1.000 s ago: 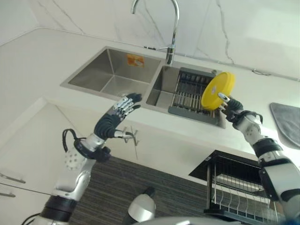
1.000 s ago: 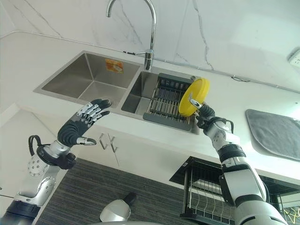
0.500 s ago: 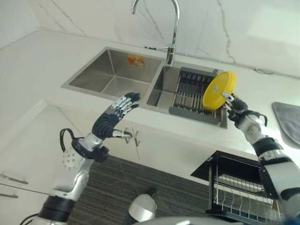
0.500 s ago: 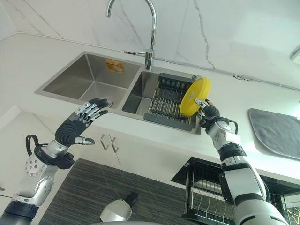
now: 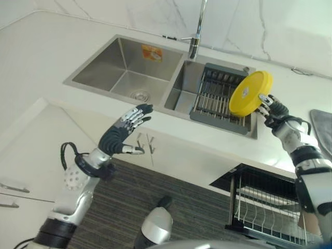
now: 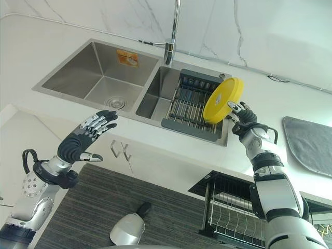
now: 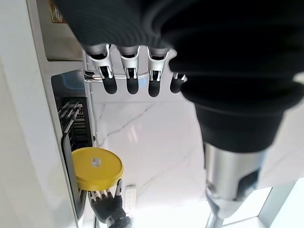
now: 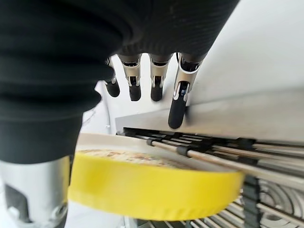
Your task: Place the dishes in the dishwasher.
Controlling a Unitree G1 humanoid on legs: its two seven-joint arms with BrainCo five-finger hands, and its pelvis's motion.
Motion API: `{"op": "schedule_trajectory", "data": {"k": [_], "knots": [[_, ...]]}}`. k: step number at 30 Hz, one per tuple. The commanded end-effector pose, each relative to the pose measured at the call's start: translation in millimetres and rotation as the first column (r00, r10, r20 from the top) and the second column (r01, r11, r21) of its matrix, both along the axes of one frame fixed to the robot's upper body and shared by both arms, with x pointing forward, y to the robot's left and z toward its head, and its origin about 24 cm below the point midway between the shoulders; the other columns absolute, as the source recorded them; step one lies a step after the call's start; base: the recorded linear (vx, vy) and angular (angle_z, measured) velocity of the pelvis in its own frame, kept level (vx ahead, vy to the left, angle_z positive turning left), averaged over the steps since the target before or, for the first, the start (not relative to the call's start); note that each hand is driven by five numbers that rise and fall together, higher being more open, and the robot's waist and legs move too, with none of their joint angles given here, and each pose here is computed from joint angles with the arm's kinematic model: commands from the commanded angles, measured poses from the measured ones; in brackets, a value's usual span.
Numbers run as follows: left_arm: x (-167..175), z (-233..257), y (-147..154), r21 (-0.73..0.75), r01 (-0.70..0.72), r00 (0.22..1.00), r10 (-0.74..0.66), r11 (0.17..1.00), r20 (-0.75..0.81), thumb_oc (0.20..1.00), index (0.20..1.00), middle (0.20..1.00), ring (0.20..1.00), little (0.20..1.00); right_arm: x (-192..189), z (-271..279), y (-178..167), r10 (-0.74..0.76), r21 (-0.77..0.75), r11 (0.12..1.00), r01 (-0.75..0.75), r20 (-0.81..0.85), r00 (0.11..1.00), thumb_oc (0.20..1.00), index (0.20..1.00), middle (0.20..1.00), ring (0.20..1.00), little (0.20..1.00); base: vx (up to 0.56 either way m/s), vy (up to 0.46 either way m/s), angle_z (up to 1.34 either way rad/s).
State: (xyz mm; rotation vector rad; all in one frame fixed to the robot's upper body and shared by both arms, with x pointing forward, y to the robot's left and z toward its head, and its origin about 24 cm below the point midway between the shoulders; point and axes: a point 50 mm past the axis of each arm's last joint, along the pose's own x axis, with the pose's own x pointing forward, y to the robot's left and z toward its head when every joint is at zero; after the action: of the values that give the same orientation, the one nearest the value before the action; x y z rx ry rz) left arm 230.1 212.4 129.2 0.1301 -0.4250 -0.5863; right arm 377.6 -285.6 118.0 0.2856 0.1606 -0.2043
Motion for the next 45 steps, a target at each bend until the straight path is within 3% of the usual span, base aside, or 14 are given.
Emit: {"op": "schedule_trajectory", "data": {"k": [1, 16, 17, 22, 24, 25, 31, 34, 39, 41, 45], "knots": [[-6.7, 9.9, -6.4, 0.041, 0.03, 0.995, -0.034, 0.999, 0.09, 1.0, 1.0, 1.0, 1.0, 1.0, 7.9, 38.1, -4.7, 0.045, -0.115, 0.993, -0.034, 0.094, 0.995, 1.0, 1.0, 1.0, 1.0, 1.0, 0.0, 0.0, 0.0], [-10.3, 7.1, -12.0, 0.078, 0.037, 0.995, -0.044, 0.996, 0.089, 1.0, 1.0, 1.0, 1.0, 1.0, 17.9, 42.8, 30.3, 0.141, -0.232, 0.965, -0.122, 0.067, 0.988, 1.0, 1.0, 1.0, 1.0, 1.0, 0.01, -0.003, 0.0], [-9.4, 4.7, -13.2, 0.074, 0.028, 0.997, -0.034, 0.997, 0.073, 1.0, 1.0, 1.0, 1.0, 1.0, 19.0, 44.6, 29.6, 0.028, -0.284, 0.959, -0.011, 0.058, 0.998, 1.0, 1.0, 1.0, 1.0, 1.0, 0.07, 0.043, 0.0], [-6.4, 3.3, -23.6, 0.059, 0.035, 0.997, -0.039, 0.998, 0.066, 1.0, 1.0, 1.0, 1.0, 1.0, 23.4, 47.9, 35.2, -0.052, -0.457, 0.887, 0.07, 0.053, 0.997, 1.0, 1.0, 1.0, 1.0, 1.0, 0.04, 0.066, 0.01], [-5.4, 2.4, -23.6, 0.057, 0.035, 0.997, -0.038, 0.998, 0.064, 1.0, 1.0, 1.0, 1.0, 1.0, 22.9, 48.5, 32.4, -0.068, -0.447, 0.89, 0.088, 0.061, 0.996, 0.551, 0.551, 0.551, 0.551, 0.551, 0.01, 0.029, 0.01], [-4.7, 2.4, -23.7, 0.056, 0.036, 0.997, -0.04, 0.998, 0.065, 1.0, 1.0, 1.0, 1.0, 1.0, 22.8, 50.6, 30.0, -0.095, -0.445, 0.888, 0.116, 0.07, 0.993, 0.2, 0.2, 0.2, 0.2, 0.2, 0.0, 0.0, 0.0], [-4.2, 3.9, -24.8, 0.047, 0.039, 0.997, -0.042, 0.998, 0.068, 1.0, 1.0, 1.0, 1.0, 1.0, 22.3, 61.9, 20.5, -0.153, -0.507, 0.841, 0.188, 0.109, 0.982, 0.2, 0.2, 0.2, 0.2, 0.2, 0.0, 0.0, 0.0], [-4.6, 4.0, -24.5, 0.039, 0.045, 0.997, -0.048, 0.998, 0.068, 1.0, 1.0, 1.0, 1.0, 1.0, 21.0, 78.4, 15.2, -0.147, -0.718, 0.658, 0.227, 0.173, 0.974, 0.2, 0.2, 0.2, 0.2, 0.2, -0.03, -0.004, 0.01], [-6.8, 2.7, -28.9, 0.032, 0.053, 0.996, -0.055, 0.998, 0.071, 1.0, 1.0, 1.0, 1.0, 1.0, 18.0, 75.7, 8.1, -0.204, -0.658, 0.702, 0.273, 0.181, 0.962, 0.2, 0.2, 0.2, 0.2, 0.2, -0.02, 0.001, 0.0], [-5.7, 4.4, -31.9, 0.022, 0.048, 0.995, -0.05, 0.999, 0.09, 1.0, 1.0, 1.0, 1.0, 1.0, 15.4, 80.8, 7.8, -0.23, -0.628, 0.689, 0.361, 0.283, 0.931, 0.2, 0.2, 0.2, 0.2, 0.2, -0.11, 0.002, 0.0], [-5.6, 4.6, -34.1, 0.006, 0.047, 0.995, -0.048, 0.999, 0.091, 1.0, 1.0, 1.0, 1.0, 1.0, 15.9, 86.1, 21.0, -0.101, -0.682, 0.655, 0.326, 0.349, 0.932, 0.2, 0.2, 0.2, 0.2, 0.2, -0.06, 0.012, -0.01]]}}
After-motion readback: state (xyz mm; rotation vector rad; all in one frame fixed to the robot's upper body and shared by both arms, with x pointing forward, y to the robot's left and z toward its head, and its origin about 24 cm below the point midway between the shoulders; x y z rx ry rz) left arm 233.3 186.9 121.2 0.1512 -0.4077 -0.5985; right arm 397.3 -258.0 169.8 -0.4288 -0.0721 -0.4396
